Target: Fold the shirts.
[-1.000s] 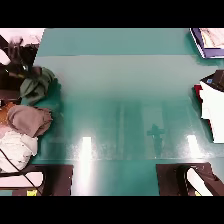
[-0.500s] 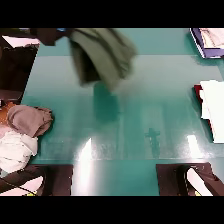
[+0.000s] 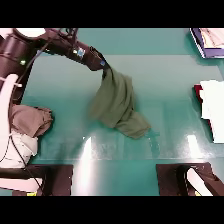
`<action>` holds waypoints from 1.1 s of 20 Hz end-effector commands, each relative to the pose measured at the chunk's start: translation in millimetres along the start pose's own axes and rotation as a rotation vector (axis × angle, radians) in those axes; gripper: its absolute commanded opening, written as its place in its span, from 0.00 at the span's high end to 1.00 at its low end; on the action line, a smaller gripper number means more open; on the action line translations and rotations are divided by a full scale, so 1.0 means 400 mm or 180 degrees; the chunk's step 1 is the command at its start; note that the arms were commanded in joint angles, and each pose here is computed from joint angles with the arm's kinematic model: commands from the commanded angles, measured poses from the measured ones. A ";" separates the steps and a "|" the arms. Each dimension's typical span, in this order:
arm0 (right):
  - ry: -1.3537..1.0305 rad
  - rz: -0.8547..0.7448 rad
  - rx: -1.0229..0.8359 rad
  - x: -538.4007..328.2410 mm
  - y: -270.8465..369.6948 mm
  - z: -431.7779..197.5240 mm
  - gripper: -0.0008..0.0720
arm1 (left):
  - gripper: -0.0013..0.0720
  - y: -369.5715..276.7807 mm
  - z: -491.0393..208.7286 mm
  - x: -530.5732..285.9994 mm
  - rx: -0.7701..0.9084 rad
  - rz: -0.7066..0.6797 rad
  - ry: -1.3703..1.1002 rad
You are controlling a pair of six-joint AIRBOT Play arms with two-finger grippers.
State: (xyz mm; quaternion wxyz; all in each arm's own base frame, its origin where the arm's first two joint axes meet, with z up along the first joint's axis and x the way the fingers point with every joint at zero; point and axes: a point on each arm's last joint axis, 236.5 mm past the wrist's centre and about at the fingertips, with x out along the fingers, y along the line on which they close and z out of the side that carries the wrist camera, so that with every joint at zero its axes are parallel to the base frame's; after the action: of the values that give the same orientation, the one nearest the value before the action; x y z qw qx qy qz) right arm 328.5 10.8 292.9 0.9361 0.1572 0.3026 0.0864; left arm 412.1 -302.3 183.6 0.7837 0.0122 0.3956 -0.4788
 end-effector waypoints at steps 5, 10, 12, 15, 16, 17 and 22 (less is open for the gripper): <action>0.0052 0.0000 -0.0060 0.005 -0.003 -0.012 0.96 | 0.13 0.157 -0.197 -0.039 -0.0968 0.0001 0.0744; 0.0224 0.0003 0.0043 0.041 -0.025 -0.057 0.96 | 0.13 0.166 -0.439 0.056 -0.1422 -0.0278 0.1367; 0.0314 0.0003 0.0099 0.059 -0.036 -0.082 0.96 | 0.13 0.149 -0.528 0.081 -0.1506 -0.0421 0.1574; 0.0405 -0.0002 0.0158 0.078 -0.049 -0.109 0.96 | 0.13 0.161 -0.586 0.118 -0.1510 -0.0422 0.1562; 0.0422 0.0000 0.0170 0.081 -0.050 -0.114 0.96 | 0.13 0.172 -0.592 0.129 -0.1520 -0.0374 0.1519; 0.0440 0.0000 0.0180 0.084 -0.052 -0.119 0.96 | 0.13 0.180 -0.597 0.137 -0.1543 -0.0333 0.1487; 0.0483 -0.0005 0.0223 0.098 -0.061 -0.135 0.96 | 0.13 0.187 -0.630 0.168 -0.1573 -0.0256 0.1473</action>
State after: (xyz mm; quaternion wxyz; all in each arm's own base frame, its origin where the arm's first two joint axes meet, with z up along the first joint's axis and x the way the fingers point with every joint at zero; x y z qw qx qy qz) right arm 329.1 10.8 227.3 0.9069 0.1791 0.3714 0.0873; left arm 332.9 -209.9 -46.7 0.6278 -0.0882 0.6687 -0.3884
